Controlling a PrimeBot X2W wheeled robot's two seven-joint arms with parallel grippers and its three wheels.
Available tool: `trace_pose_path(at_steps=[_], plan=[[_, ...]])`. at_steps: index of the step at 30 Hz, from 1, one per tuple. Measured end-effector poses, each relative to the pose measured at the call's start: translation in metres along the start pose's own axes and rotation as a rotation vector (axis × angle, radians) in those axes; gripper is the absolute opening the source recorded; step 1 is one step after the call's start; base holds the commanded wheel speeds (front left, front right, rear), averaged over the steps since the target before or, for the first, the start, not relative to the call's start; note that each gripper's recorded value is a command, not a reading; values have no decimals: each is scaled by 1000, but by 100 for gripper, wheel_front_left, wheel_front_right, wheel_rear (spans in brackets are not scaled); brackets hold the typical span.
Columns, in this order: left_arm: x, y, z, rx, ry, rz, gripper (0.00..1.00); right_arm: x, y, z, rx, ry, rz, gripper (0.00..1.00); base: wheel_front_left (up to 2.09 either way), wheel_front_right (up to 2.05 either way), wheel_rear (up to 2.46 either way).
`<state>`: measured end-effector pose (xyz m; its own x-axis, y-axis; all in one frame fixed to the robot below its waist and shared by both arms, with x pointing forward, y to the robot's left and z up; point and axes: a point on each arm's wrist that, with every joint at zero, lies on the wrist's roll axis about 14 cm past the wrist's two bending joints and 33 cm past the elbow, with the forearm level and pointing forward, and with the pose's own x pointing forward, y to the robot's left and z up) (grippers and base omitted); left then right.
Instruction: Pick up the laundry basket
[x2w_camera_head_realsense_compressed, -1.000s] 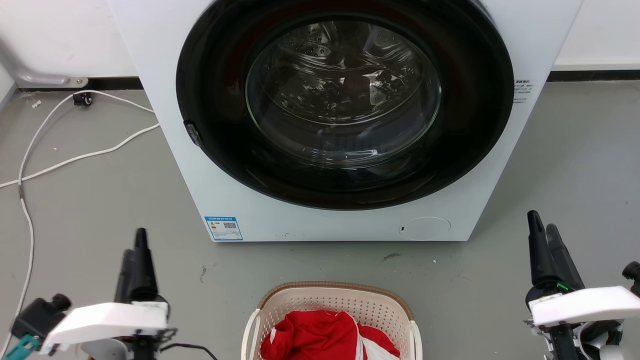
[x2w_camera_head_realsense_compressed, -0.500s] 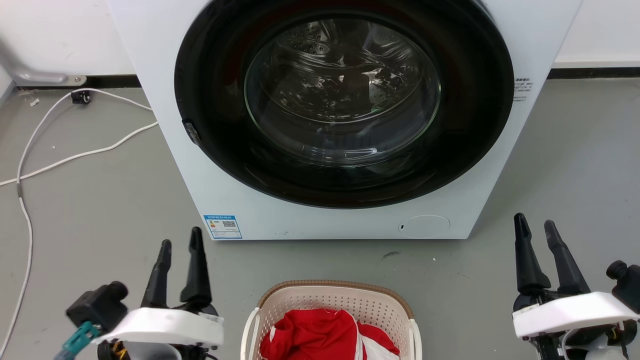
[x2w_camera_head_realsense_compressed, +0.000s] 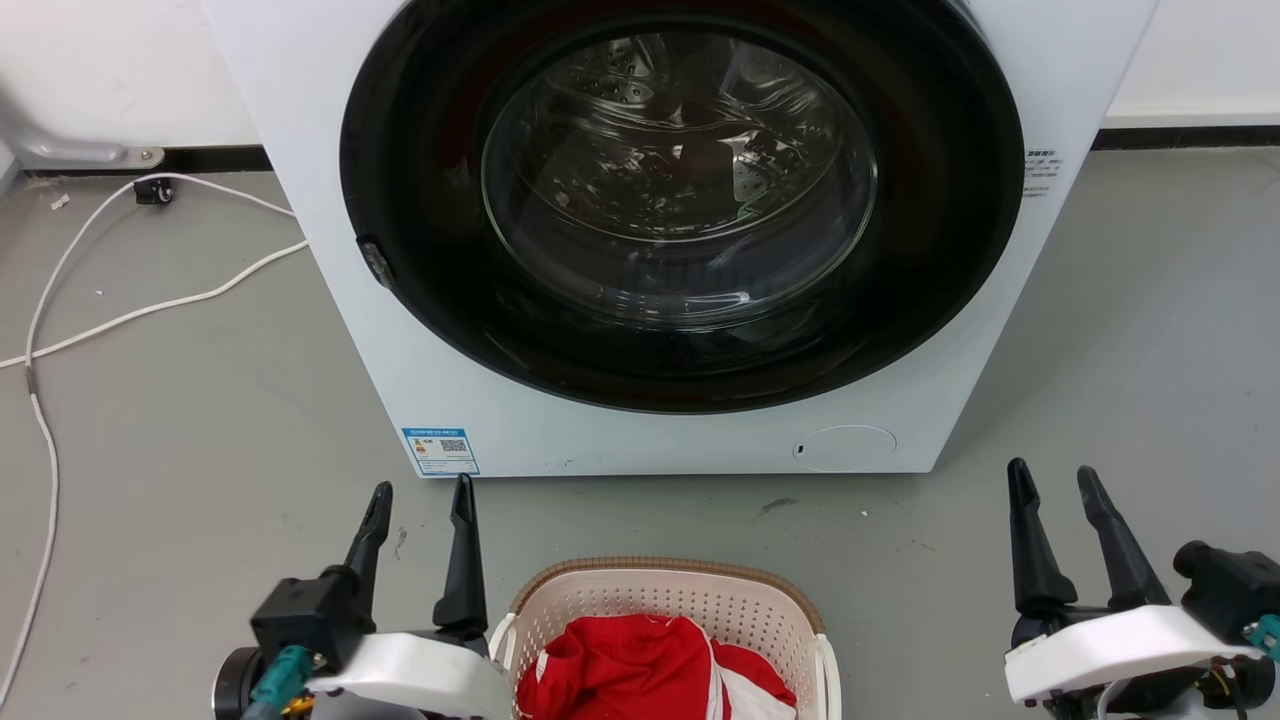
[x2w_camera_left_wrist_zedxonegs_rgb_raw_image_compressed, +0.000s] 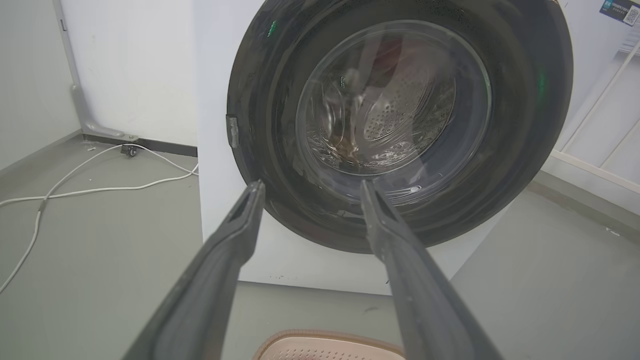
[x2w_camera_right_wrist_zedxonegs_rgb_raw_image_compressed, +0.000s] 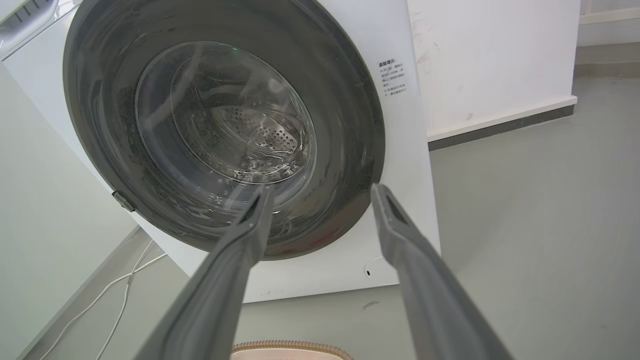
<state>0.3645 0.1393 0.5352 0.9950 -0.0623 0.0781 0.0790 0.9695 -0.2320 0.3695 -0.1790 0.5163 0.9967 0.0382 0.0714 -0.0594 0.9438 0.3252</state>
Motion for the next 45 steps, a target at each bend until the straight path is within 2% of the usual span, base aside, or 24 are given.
trace_pose_path(at_steps=[4,21,33,45], plan=[[-1,-5,-2,52,1,-8,100,-1,0,-5,-42,13,4,100,0,0,0],[-7,-20,-11,139,-5,-87,100,-3,9,-5,-181,1,46,100,0,0,0],[-9,-14,-11,74,-26,-78,100,-6,2,-10,-186,4,29,100,0,0,0],[-11,-18,-13,164,-40,-123,100,-5,5,-12,-257,4,51,100,0,0,0]])
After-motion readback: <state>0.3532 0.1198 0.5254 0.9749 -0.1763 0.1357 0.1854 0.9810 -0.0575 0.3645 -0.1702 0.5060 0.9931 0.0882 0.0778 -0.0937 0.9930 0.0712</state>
